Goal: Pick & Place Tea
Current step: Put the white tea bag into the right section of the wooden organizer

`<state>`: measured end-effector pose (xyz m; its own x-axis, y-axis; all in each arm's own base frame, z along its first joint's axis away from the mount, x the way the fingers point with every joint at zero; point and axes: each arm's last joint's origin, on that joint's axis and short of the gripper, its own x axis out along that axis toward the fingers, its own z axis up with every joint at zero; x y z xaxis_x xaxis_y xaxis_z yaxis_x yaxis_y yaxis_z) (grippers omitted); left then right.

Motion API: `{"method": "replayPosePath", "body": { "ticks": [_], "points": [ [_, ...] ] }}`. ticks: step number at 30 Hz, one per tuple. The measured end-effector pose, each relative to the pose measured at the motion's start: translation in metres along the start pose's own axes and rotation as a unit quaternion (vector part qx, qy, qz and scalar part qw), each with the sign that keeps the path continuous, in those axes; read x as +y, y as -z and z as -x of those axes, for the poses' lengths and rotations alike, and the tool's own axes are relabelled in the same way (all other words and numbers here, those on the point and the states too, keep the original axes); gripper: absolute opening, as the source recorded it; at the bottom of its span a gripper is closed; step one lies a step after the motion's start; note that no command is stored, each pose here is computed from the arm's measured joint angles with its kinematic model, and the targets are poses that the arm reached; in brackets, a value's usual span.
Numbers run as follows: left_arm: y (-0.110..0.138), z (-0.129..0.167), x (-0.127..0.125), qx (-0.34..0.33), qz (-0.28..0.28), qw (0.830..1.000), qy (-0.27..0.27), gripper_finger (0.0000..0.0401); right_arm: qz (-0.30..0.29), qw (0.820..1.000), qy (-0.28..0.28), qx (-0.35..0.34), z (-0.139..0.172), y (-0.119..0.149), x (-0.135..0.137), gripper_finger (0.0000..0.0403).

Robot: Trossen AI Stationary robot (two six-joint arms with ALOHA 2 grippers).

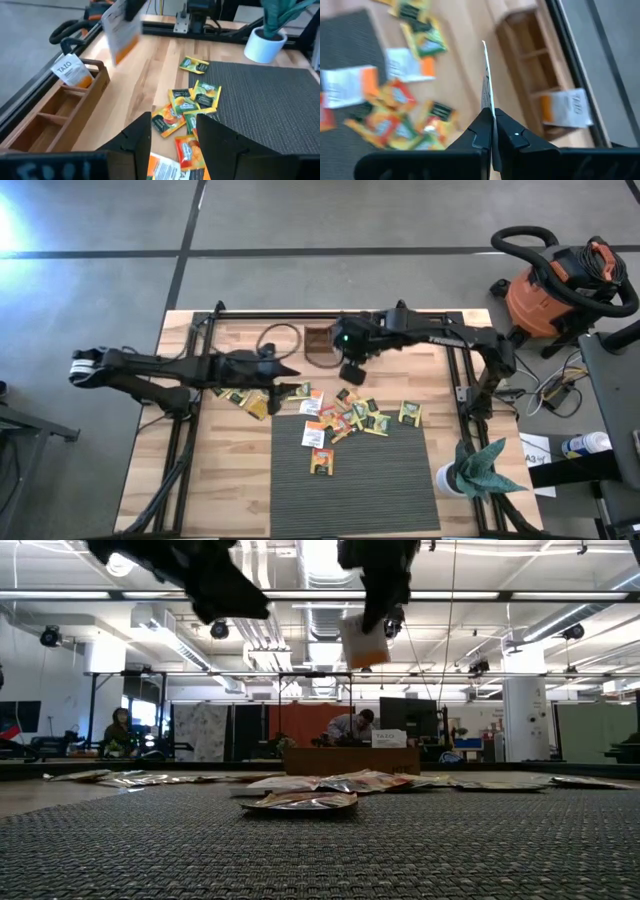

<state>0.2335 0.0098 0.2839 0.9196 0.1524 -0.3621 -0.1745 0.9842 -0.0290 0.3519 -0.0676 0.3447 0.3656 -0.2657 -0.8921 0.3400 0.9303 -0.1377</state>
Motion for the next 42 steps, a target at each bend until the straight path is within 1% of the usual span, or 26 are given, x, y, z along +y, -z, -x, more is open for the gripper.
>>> {"method": "replayPosePath", "body": {
  "ticks": [4, 7, 11, 14, 17, 20, 23, 30, 32, 34, 38, 42],
  "points": [
    [0.011, 0.027, 0.009, -0.031, 0.009, 0.999, -0.008, 0.0151, -0.019, 1.0, 0.011, 0.016, -0.022, 0.004, -0.034, 0.0009],
    [0.02, 0.038, 0.018, -0.042, 0.018, 0.999, -0.025, 0.0151, -0.046, 0.998, 0.023, 0.023, -0.04, 0.009, -0.063, 0.0009],
    [0.02, 0.048, 0.026, -0.068, 0.033, 0.996, -0.044, 0.0151, -0.092, 0.996, -0.001, 0.021, -0.064, 0.02, -0.097, 0.0008],
    [0.018, 0.051, 0.03, -0.075, 0.039, 0.995, -0.054, 0.0151, -0.101, 0.994, -0.005, 0.03, -0.079, 0.03, -0.112, 0.0008],
    [0.013, 0.051, 0.034, -0.084, 0.043, 0.993, -0.064, 0.0151, -0.086, 0.995, -0.022, 0.035, -0.089, 0.039, -0.117, 0.0008],
    [0.01, 0.048, 0.039, -0.089, 0.047, 0.992, -0.076, 0.0151, -0.055, 0.998, -0.024, 0.035, -0.097, 0.044, -0.12, 0.0008],
    [0.004, 0.045, 0.044, -0.098, 0.055, 0.99, -0.089, 0.0151, -0.041, 0.998, -0.029, 0.032, -0.103, 0.05, -0.127, 0.0008],
    [-0.01, 0.036, 0.055, -0.1, 0.069, 0.986, -0.112, 0.0151, -0.036, 0.999, -0.041, -0.003, -0.113, 0.057, -0.149, 0.0008],
    [-0.011, 0.032, 0.057, -0.095, 0.07, 0.986, -0.117, 0.0151, -0.042, 0.997, -0.056, -0.012, -0.116, 0.06, -0.153, 0.0008],
    [-0.011, 0.028, 0.059, -0.089, 0.071, 0.986, -0.12, 0.0151, -0.047, 0.996, -0.069, -0.01, -0.12, 0.065, -0.155, 0.0008],
    [-0.01, 0.02, 0.061, -0.075, 0.072, 0.987, -0.124, 0.0151, -0.035, 0.996, -0.076, 0.005, -0.129, 0.074, -0.152, 0.0008],
    [-0.007, 0.014, 0.064, -0.062, 0.074, 0.987, -0.129, 0.0151, -0.033, 0.997, -0.073, -0.012, -0.137, 0.076, -0.15, 0.0008]
  ]
}}
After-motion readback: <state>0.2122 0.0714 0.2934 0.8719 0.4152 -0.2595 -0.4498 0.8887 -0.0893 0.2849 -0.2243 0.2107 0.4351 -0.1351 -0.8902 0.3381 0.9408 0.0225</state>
